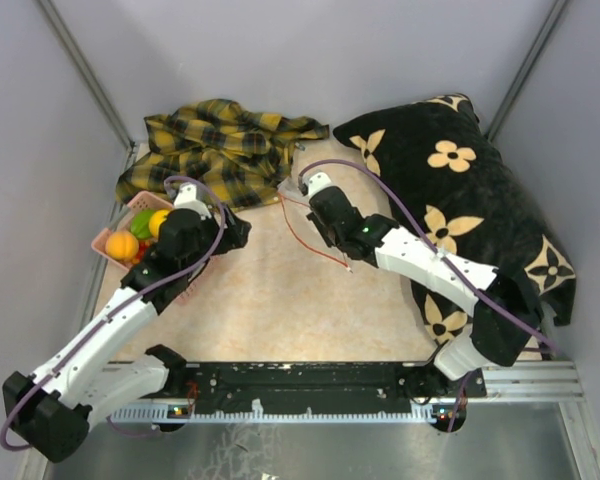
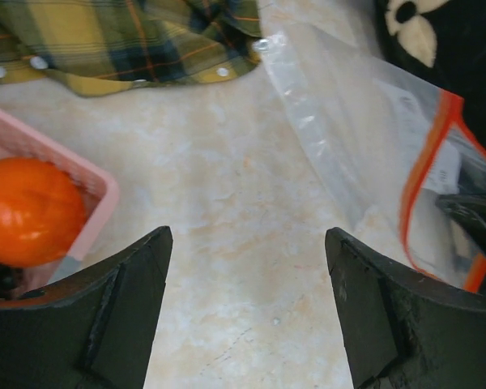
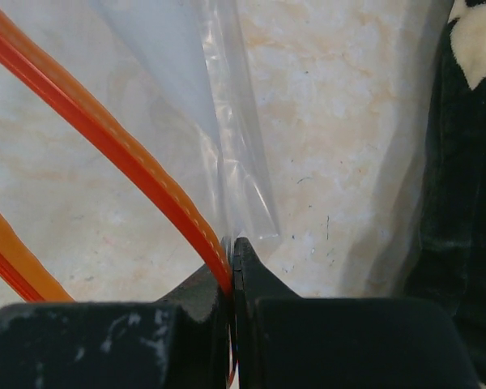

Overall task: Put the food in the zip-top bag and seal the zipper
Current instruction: Open the zipper of the food storage bag at the center of the board, then pick up the fake fruit from the bin.

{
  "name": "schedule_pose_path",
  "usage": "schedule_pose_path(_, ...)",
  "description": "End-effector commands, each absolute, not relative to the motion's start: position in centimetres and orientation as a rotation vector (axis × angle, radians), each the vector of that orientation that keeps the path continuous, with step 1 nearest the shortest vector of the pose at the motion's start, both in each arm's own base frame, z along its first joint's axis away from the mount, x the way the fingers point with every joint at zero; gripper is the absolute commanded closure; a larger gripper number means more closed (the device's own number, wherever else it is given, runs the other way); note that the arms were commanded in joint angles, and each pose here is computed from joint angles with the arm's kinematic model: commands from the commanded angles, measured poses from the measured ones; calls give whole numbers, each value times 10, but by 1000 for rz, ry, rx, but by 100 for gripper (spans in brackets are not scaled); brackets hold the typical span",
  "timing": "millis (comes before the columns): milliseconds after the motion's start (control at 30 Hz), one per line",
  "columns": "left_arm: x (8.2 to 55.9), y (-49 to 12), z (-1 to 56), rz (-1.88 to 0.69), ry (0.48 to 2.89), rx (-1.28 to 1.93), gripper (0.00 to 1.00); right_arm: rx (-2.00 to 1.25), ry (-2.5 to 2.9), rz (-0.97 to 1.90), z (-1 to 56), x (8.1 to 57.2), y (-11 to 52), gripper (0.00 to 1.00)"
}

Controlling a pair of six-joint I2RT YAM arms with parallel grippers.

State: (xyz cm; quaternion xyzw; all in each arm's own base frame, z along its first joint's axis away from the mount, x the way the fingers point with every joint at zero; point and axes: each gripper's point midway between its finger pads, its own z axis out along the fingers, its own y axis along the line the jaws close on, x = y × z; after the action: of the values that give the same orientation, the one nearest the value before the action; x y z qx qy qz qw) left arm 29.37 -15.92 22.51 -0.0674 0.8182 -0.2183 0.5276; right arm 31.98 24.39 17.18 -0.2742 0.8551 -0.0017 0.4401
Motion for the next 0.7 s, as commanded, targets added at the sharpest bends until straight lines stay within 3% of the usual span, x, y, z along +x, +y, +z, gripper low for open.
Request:
schedule_pose_path(0,298,-119,222,-365,1979,-250,17,-633,2047,-39,202,334,249,100)
schedule_pose_path(400,316,-14,180,19,2155,-504,6,-654,2043,-28,201,332,252,100)
schedule_pose_path(667,336,27,164,99,2203,-553,1,-667,2037,3,195,331,257,100)
